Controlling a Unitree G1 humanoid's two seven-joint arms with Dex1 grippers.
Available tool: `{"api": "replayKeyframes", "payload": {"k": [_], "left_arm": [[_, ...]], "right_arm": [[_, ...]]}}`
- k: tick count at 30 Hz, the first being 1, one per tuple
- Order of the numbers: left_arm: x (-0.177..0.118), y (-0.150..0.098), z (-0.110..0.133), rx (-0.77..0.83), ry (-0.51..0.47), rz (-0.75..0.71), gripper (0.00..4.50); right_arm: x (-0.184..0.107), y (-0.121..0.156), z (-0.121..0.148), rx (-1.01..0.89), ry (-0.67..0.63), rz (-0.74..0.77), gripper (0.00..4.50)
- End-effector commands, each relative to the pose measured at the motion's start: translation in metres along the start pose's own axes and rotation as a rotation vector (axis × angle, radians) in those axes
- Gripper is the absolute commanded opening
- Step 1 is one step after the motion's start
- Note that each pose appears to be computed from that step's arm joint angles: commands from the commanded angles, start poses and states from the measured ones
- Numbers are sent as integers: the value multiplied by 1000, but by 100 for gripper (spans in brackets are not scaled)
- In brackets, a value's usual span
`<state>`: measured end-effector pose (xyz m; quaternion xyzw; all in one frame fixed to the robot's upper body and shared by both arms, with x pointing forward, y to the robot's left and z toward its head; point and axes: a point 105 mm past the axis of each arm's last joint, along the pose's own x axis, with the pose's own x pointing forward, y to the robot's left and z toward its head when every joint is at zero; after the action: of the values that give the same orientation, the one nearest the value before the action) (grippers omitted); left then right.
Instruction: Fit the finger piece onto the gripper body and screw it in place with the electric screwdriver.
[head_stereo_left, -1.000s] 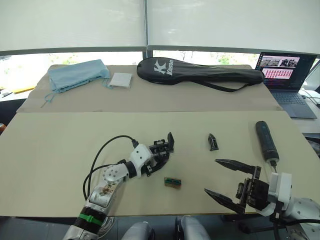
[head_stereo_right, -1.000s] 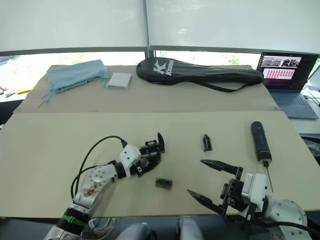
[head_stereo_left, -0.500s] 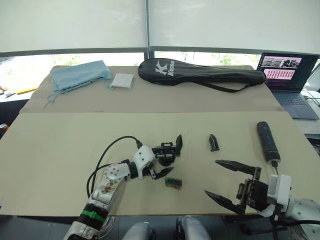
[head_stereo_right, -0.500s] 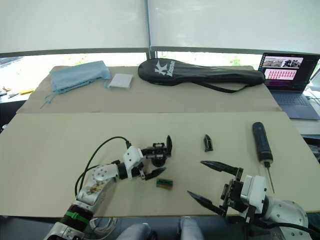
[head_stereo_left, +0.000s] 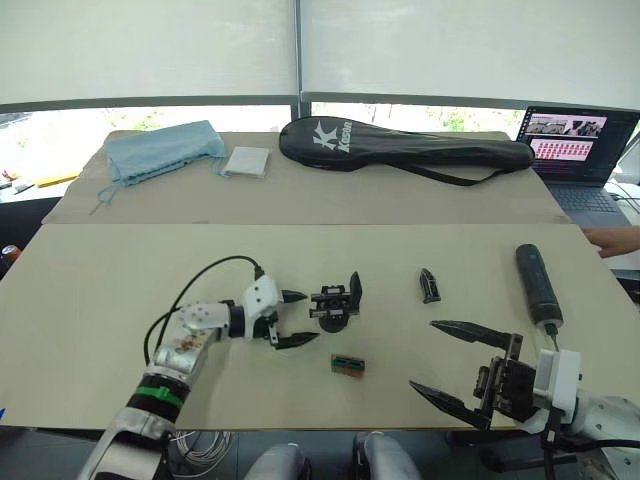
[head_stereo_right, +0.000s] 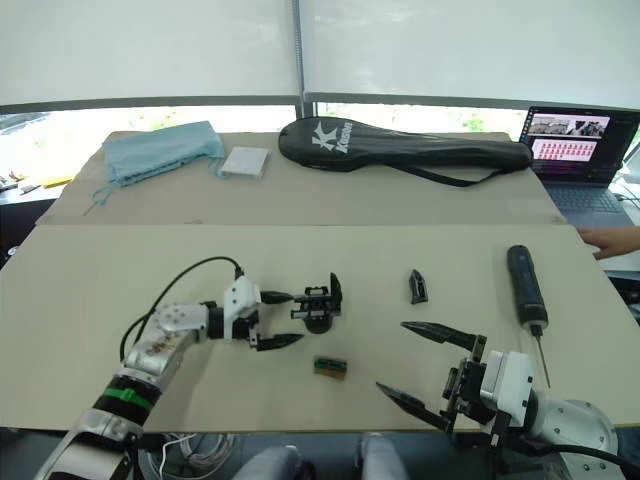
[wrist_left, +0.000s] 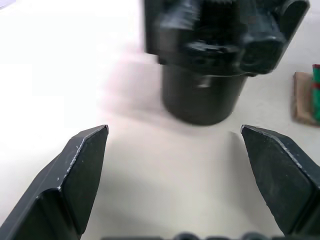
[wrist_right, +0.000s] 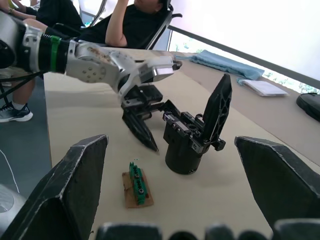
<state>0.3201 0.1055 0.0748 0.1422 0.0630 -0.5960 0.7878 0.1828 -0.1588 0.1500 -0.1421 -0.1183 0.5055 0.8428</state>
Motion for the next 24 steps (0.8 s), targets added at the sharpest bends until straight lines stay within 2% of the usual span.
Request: {"api": "replayKeyframes", "payload": {"k": [1,3,7,14,17,19,20,24], "left_arm": [[7,-1,9,16,-58,-85,448],[12,2,10,31,-66,-95,448],[34,-7,12,71,-79,-239,448],[47,1,11,82,-75,-203,448],[44,0,5,93,-59,-204,361],[39,2,2,88,-57,-184,265],[37,2,1,85,-61,-175,231],[28,2,0,84,-81,-152,234]], "right_arm": [[-1,-2,9,-50,-14,-2,450],[-1,-2,9,-49,-14,-3,450],[-1,3,11,-36,-7,-4,450],[-3,1,12,-41,2,-17,450],[-2,2,12,-41,2,-19,450],[-2,2,11,-40,3,-19,450],[-2,2,11,-39,3,-18,450],[-3,2,11,-38,6,-16,450]]}}
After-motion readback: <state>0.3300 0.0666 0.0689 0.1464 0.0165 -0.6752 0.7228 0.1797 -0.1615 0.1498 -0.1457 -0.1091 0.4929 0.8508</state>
